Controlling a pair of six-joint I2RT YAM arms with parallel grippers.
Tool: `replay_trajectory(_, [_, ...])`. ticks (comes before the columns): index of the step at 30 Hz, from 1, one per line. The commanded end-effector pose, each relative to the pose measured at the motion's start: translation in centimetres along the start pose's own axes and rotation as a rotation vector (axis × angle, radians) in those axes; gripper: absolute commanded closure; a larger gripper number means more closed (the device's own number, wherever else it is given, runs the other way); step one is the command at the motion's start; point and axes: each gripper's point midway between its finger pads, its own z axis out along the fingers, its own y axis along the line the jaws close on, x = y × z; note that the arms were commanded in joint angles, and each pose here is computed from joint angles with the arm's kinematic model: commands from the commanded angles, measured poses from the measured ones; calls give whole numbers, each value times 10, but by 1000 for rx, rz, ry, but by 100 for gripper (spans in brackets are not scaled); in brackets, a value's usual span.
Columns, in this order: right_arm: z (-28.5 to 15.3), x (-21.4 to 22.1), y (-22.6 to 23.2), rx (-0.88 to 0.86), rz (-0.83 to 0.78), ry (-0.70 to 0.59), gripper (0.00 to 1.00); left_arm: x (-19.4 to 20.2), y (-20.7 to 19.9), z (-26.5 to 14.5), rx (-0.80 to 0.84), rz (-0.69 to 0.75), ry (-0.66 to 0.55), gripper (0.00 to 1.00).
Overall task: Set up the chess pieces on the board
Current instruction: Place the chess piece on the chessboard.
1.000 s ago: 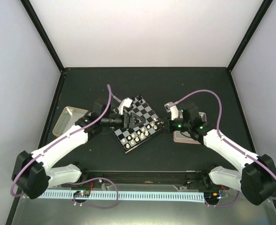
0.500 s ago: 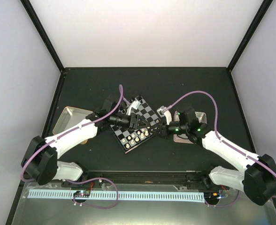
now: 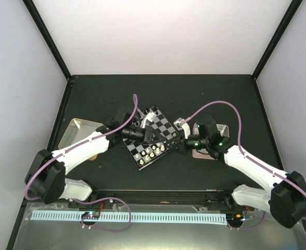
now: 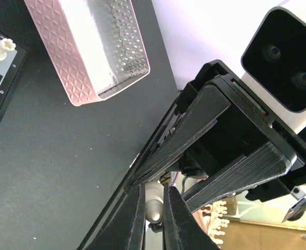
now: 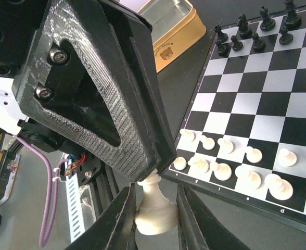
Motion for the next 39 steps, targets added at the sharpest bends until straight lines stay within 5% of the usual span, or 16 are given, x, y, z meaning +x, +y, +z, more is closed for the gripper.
replay_trajectory(1, [0, -8, -1, 28, -22, -19, 74, -5, -17, 0, 54, 58, 2, 98])
replay_trajectory(7, [-5, -5, -23, 161, 24, -19, 45, -11, 0, -5, -60, 89, -62, 98])
replay_trajectory(19, [-82, -2, -73, 632, 216, -260, 30, -40, 12, -23, -450, 225, -289, 98])
replay_trajectory(26, [-138, 15, -102, 922, 384, -373, 29, -43, 30, 11, -665, 291, -231, 99])
replay_trajectory(39, [-133, 28, -114, 960, 416, -327, 29, -38, 79, 56, -823, 269, -65, 97])
